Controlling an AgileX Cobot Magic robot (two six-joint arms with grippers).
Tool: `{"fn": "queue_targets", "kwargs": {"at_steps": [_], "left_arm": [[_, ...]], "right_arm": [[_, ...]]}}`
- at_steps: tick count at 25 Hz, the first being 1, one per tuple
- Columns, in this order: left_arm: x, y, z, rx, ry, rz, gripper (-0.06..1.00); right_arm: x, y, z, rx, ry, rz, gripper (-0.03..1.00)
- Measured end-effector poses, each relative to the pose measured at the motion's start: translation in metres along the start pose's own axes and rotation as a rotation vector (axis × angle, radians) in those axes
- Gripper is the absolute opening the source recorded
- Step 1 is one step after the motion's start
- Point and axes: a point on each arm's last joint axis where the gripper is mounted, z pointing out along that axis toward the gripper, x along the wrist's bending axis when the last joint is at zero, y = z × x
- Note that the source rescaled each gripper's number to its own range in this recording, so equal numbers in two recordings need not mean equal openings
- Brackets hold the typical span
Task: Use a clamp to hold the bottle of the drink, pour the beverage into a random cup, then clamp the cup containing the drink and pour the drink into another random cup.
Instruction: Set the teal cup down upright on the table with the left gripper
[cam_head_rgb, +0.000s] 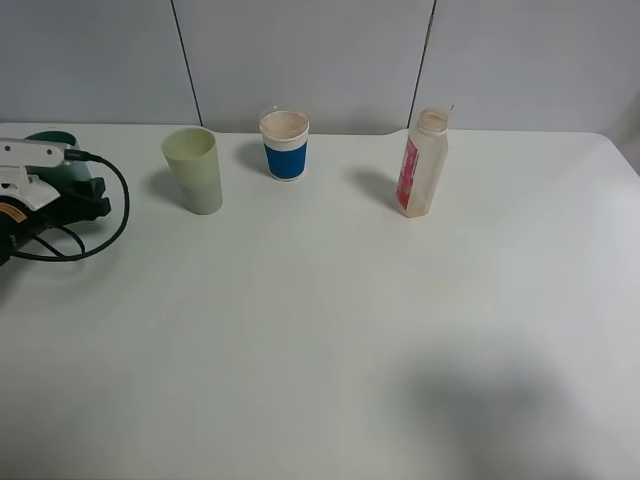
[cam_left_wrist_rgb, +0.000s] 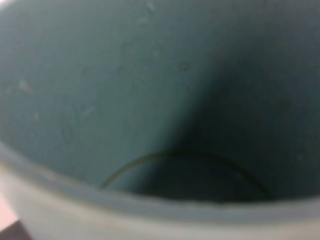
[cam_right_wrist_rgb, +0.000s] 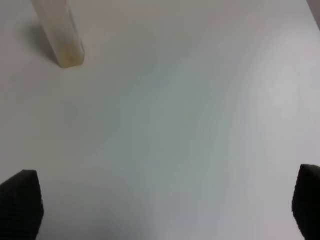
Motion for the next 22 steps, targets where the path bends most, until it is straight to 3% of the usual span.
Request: {"fn": "queue_targets", "kwargs": {"at_steps": [9, 22], "left_arm": [[-0.003, -0.022, 0.002, 0.066, -0.024, 0.004, 0.0], [-0.002, -0.023, 0.032, 0.002, -0.065, -0.03, 0.0]], "right_arm": [[0.0, 0.0, 0.0, 0.0, 0.0, 0.0, 1.0], [0.0, 0.0, 0.0, 0.0, 0.0, 0.0, 1.0]]}}
